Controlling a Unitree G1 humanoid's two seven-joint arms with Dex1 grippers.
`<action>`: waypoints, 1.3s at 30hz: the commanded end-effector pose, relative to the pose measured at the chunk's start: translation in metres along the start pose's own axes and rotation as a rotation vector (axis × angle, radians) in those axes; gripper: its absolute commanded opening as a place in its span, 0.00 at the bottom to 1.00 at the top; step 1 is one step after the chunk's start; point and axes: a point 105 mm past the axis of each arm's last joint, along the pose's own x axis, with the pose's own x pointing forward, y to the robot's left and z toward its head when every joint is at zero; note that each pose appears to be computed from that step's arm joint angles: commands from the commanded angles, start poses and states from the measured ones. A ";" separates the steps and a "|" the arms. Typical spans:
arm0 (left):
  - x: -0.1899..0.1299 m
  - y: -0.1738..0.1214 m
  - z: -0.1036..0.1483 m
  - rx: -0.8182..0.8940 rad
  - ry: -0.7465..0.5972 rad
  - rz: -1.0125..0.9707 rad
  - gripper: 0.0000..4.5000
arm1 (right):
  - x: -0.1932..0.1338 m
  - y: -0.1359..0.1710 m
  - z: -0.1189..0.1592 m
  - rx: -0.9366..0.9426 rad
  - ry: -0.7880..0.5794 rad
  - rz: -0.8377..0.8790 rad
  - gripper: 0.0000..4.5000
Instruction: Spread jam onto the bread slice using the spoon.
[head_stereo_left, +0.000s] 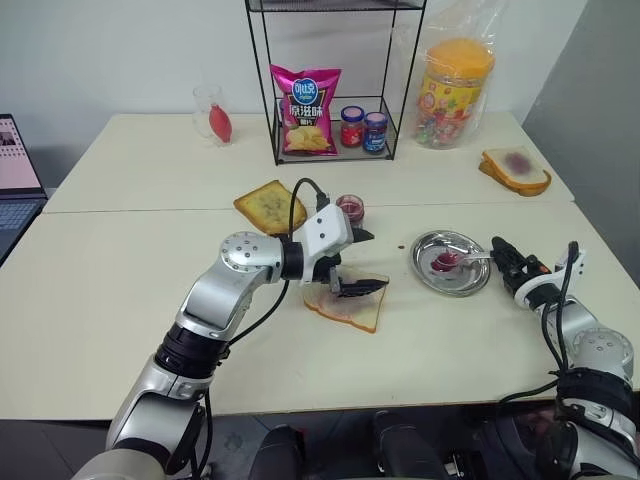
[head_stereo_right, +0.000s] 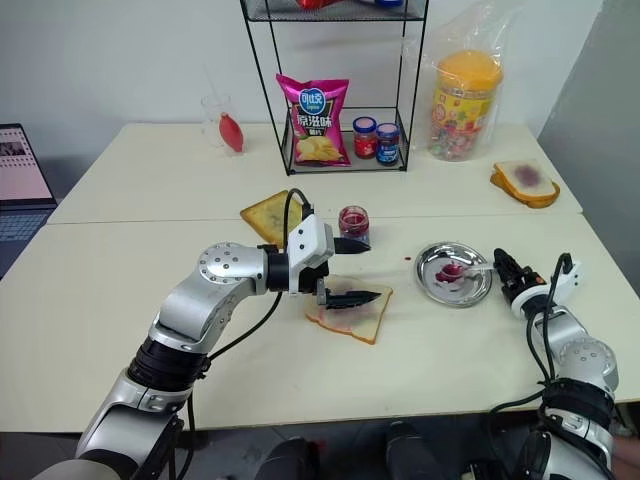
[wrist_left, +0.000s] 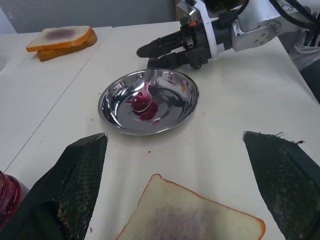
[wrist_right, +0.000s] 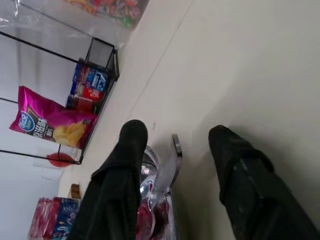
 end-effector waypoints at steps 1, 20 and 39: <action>-0.003 0.005 0.017 0.061 -0.039 0.021 1.00 | 0.001 0.002 0.002 -0.004 -0.007 0.014 0.25; -0.034 0.026 0.013 0.060 -0.026 0.123 1.00 | -0.016 0.090 0.020 -0.259 0.073 0.304 0.01; -0.102 0.035 -0.016 -0.101 -0.021 0.503 1.00 | 0.043 0.266 -0.047 -0.501 0.177 0.665 0.01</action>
